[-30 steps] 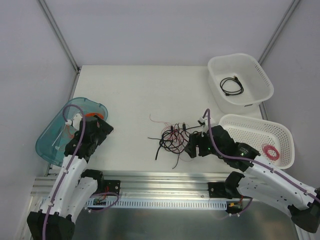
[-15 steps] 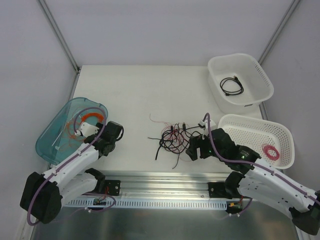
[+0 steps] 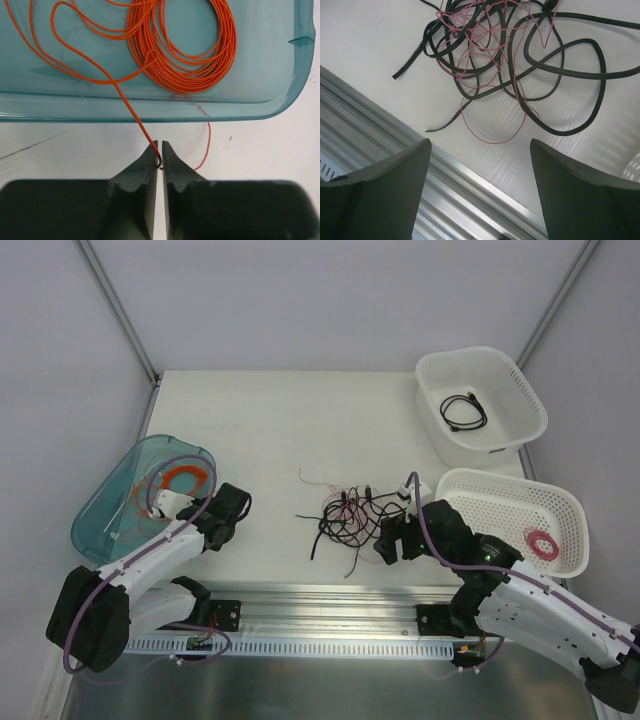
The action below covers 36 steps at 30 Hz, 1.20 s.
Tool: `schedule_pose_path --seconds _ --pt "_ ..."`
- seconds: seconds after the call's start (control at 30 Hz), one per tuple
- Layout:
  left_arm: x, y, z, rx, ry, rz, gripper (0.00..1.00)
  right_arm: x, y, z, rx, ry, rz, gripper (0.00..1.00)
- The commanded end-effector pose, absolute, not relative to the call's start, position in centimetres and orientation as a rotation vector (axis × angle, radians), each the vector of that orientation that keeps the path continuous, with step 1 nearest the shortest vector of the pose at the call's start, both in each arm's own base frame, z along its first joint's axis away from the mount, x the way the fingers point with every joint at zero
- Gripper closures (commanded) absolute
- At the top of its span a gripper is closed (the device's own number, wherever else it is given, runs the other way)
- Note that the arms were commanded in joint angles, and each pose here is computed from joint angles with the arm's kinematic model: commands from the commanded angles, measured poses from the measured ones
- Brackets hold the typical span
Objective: Untangle the cables
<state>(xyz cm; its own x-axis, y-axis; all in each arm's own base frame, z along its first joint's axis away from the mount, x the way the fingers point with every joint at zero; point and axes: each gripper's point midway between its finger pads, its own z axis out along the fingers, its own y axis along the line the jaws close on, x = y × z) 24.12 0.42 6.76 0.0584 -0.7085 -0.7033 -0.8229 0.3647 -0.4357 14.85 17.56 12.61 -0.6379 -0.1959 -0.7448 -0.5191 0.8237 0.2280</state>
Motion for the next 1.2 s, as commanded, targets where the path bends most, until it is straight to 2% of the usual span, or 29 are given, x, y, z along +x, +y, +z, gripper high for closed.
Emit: schedule_pose_path --seconds 0.0,0.23,0.37,0.47,0.67,0.8,0.93,1.03,1.1,1.13,1.17 --pt "24.6 0.0 8.2 -1.355 1.676 0.113 1.00 15.2 17.8 13.5 -0.525 2.206 0.563 0.16" --pt "25.1 -1.6 13.2 -1.107 1.815 0.025 1.00 15.3 17.5 14.3 -0.513 2.197 0.550 0.16" --pt "25.7 -2.2 18.5 -0.959 1.835 -0.018 1.00 15.3 17.6 15.0 -0.502 2.193 0.560 0.16" --pt "25.9 -1.1 21.7 -0.858 1.862 0.033 1.00 15.3 17.5 15.6 -0.493 2.185 0.570 0.16" --pt "26.8 5.1 25.6 -0.816 1.898 0.155 1.00 15.1 17.1 16.4 -0.484 2.177 0.566 0.16" --pt "26.7 9.7 24.6 -0.864 1.958 0.263 1.00 15.0 16.7 16.4 -0.472 2.181 0.554 0.15" --pt "25.5 14.4 20.8 -1.027 1.982 0.329 1.00 15.0 16.6 16.5 -0.458 2.185 0.554 0.15" --pt "25.8 15.1 18.2 -1.124 1.998 0.299 1.00 15.1 16.6 16.4 -0.457 2.196 0.546 0.15" --pt "25.3 15.8 17.1 -1.208 1.986 0.298 0.92 15.1 16.6 16.7 -0.456 2.198 0.538 0.15" --pt "24.9 15.9 16.3 -1.235 1.995 0.300 0.75 15.2 16.5 16.5 -0.455 2.205 0.528 0.15" --pt "24.7 16.1 16.2 -1.253 1.985 0.301 0.63 15.2 16.3 16.4 -0.454 2.212 0.517 0.15"
